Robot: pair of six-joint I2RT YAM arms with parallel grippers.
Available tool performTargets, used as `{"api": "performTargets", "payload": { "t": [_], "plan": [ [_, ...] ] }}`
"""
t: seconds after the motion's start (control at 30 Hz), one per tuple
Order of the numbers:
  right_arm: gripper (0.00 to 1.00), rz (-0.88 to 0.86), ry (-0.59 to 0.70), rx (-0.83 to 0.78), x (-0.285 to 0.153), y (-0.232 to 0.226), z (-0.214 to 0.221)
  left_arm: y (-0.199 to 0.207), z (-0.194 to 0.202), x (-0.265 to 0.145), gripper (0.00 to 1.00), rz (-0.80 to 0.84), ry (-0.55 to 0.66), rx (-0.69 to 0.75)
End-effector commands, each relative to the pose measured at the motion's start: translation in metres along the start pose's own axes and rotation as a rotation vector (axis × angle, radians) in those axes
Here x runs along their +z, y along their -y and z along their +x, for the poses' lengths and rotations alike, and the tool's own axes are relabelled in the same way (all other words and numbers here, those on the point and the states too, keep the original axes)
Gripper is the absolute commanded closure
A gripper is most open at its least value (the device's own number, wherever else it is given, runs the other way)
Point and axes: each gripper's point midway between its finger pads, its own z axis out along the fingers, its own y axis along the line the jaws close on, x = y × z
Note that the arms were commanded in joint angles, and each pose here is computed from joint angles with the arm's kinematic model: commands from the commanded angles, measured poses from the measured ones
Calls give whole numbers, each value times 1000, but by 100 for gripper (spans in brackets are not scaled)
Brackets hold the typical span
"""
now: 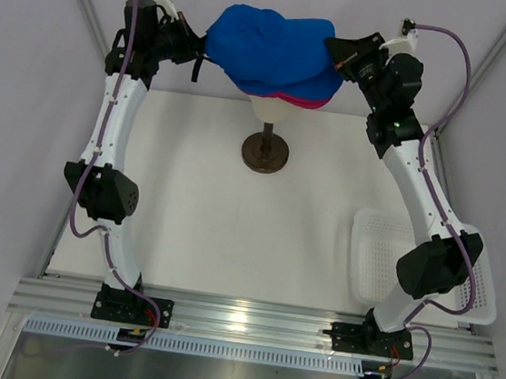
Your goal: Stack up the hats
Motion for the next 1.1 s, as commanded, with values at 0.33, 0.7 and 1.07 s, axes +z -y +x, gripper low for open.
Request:
{"api": "performTargets", "payload": {
  "t": [0.33, 0.7, 1.07],
  "plan": [
    [100, 117, 145, -23, -33, 14, -49, 16, -39, 6, 97, -9, 157, 22],
    [100, 240, 142, -119, -47, 67, -27, 5, -19, 39, 96, -58, 141, 37],
    [100, 446, 42, -162, -63, 132, 12, -29, 24, 72, 93, -119, 24, 22]
  ]
}}
